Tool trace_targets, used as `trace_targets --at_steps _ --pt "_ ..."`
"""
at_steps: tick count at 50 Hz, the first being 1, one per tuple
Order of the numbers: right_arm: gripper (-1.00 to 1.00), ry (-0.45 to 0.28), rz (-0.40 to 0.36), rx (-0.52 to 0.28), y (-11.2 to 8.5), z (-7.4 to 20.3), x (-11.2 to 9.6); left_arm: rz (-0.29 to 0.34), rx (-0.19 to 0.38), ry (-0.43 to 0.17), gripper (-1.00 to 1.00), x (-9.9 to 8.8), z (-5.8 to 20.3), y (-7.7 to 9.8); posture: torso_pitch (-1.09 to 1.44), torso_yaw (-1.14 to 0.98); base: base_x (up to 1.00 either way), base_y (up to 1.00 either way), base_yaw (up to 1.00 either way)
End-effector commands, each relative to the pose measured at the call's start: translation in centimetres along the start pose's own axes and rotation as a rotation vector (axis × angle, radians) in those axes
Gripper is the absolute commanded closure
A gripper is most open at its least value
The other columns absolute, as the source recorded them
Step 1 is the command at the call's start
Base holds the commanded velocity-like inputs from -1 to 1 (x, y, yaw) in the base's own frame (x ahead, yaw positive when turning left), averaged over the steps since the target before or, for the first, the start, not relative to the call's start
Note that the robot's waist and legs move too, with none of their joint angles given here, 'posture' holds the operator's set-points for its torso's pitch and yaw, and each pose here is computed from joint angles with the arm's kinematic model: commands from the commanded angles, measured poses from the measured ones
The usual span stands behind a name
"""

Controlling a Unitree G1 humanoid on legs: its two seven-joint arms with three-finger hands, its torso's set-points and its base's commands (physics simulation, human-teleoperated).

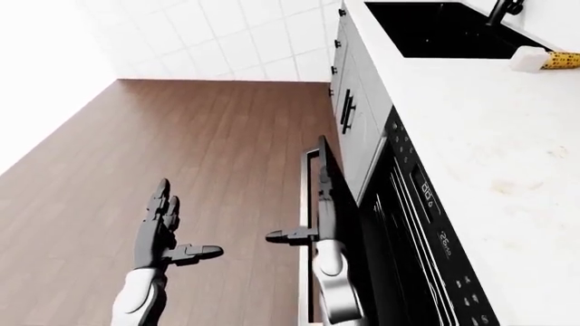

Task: Close the dishwasher door

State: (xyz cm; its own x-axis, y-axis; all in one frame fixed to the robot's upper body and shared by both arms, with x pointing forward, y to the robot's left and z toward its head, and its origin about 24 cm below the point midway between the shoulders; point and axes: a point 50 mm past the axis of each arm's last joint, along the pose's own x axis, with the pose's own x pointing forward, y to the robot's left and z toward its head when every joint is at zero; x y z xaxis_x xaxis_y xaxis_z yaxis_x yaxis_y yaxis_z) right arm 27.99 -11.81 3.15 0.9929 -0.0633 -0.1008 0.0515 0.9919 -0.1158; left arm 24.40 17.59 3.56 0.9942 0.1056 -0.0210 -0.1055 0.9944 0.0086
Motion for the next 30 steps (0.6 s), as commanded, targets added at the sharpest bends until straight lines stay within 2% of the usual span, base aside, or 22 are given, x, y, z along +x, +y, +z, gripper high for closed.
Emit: trace_targets --at_steps 1,7,11,20,30 --pt "-1.0 -0.095 -0.005 0.014 0.2 2.0 0.5 -0.004 -0.001 -0.087 -1.0 0.3 1.6 -0.1 0.0 0.0 0.0 0.0 0.0" --pt "-1.0 -0.08 0.001 0.009 1.3 2.1 1.4 -0.004 -0.006 -0.085 -1.0 0.3 1.7 0.1 0.0 0.0 0.0 0.0 0.0" --pt "-1.0 -0.084 0.027 0.022 2.3 3.2 2.1 -0.005 -0.004 -0.087 -1.0 0.2 1.9 0.0 0.0 0.0 0.0 0.0 0.0" --pt "-1.0 -0.085 0.086 -0.001 4.5 4.1 3.8 -0.001 -0.003 -0.084 -1.0 0.5 1.7 0.1 0.0 0.0 0.0 0.0 0.0" --pt "-1.0 -0.067 0.181 0.01 7.4 3.1 4.6 0.003 -0.003 -0.085 -1.0 0.5 1.7 0.2 0.0 0.0 0.0 0.0 0.0"
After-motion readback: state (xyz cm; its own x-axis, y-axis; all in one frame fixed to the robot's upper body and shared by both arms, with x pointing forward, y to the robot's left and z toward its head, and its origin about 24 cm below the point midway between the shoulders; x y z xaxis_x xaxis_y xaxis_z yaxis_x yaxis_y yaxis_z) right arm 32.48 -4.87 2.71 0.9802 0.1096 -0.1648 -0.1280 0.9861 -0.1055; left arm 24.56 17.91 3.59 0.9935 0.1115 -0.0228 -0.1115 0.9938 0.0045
